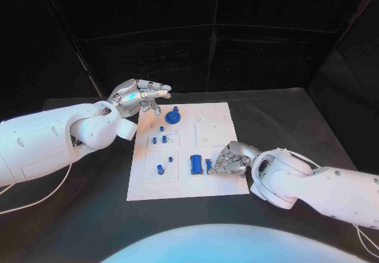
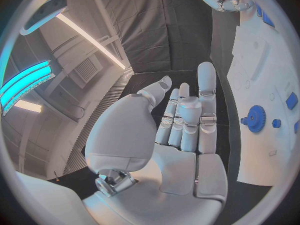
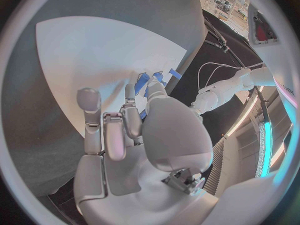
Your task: Assemble the parts on the task board
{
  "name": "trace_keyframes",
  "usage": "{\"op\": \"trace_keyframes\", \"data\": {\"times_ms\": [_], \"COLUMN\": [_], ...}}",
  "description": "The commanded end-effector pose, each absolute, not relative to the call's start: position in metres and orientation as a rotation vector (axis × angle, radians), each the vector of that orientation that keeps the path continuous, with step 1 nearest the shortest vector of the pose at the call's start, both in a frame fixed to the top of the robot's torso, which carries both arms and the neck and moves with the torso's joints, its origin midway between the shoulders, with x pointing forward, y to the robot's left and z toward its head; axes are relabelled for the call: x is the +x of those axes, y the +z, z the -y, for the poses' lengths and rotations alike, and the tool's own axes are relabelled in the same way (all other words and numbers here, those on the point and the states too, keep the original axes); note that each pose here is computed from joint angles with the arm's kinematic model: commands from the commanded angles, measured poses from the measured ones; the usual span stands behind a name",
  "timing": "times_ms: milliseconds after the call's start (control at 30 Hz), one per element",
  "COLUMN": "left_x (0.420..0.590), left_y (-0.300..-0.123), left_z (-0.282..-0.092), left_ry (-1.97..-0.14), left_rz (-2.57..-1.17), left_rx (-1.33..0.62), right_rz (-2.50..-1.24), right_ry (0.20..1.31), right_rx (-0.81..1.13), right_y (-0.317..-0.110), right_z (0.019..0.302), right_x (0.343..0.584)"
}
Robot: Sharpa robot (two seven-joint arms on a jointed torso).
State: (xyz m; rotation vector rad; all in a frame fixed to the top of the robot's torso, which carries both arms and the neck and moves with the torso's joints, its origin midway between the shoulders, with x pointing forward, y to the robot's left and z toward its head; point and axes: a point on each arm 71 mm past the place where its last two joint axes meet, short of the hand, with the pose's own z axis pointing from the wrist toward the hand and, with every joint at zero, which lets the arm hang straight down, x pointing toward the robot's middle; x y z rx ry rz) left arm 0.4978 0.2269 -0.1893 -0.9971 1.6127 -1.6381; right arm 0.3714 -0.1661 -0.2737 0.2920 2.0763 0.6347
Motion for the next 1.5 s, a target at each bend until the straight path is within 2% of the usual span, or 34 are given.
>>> {"op": "trace_keyframes", "data": {"times_ms": [33,500,833,967,1200,1300,1500], "left_x": [0.497,0.498,0.498,0.498,0.497,0.497,0.503], "left_y": [-0.188,-0.188,-0.188,-0.188,-0.187,-0.187,-0.191], "left_z": [-0.225,-0.224,-0.224,-0.224,-0.225,-0.224,-0.221], "left_ry": [-1.654,-1.656,-1.658,-1.656,-1.661,-1.661,-1.640], "left_rz": [-1.618,-1.620,-1.619,-1.617,-1.601,-1.591,-1.557], "left_rx": [-0.986,-0.985,-0.984,-0.984,-0.980,-0.978,-0.996], "right_rz": [-2.077,-2.078,-2.064,-2.012,-1.907,-1.864,-1.741], "right_ry": [0.635,0.621,0.657,0.761,1.032,1.123,1.192], "right_rx": [0.274,0.267,0.217,0.251,0.374,0.485,0.570], "right_y": [-0.274,-0.278,-0.276,-0.271,-0.260,-0.256,-0.243], "right_z": [0.165,0.163,0.159,0.160,0.168,0.175,0.191], "right_x": [0.372,0.378,0.377,0.376,0.378,0.389,0.425]}}
